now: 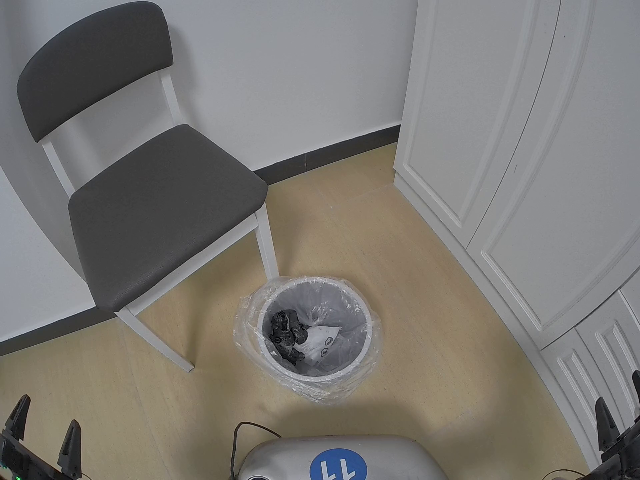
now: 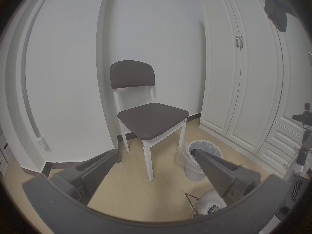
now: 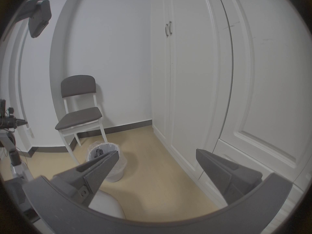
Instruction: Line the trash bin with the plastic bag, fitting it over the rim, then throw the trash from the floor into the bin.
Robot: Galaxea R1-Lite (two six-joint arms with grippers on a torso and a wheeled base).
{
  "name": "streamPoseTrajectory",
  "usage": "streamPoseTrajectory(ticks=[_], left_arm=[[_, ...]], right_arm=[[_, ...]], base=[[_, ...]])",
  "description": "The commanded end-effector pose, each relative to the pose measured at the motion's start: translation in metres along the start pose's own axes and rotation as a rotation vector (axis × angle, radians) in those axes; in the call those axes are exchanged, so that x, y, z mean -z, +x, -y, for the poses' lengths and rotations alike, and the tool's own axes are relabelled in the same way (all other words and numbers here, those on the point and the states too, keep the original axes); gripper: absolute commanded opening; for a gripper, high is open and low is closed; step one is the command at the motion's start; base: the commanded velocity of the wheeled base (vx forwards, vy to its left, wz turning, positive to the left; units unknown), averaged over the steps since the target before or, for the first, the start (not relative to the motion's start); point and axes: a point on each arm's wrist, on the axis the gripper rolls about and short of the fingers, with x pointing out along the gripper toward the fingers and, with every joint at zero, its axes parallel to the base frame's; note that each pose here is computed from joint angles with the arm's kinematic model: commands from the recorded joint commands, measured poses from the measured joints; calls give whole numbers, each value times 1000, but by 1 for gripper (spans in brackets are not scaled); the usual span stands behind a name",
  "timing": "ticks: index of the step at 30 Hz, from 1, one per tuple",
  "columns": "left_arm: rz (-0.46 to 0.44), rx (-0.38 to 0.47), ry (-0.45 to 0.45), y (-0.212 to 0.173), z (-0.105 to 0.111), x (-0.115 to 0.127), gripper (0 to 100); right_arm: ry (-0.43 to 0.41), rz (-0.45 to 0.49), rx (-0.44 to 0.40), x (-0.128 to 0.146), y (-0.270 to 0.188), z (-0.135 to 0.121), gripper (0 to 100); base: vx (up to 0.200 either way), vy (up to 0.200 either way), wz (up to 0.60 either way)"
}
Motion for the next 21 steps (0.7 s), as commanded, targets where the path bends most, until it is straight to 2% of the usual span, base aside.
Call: streamPoseTrajectory(ticks=[1, 8, 11, 21], left_arm=[[-1, 0, 0, 0, 0, 5, 100], [-2, 0, 0, 0, 0, 5, 100], [-2, -2, 0, 0, 0, 5, 100], [-2, -2, 0, 0, 0, 5, 100]], right_arm=[[18, -5, -6, 5, 0, 0, 100], [38, -11, 6, 6, 0, 0, 100], [42, -38, 77, 9, 0, 2, 100], [48, -44, 62, 9, 0, 1, 100]], base=[[0, 0, 0], [0, 0, 0], [0, 0, 0], [0, 0, 0]])
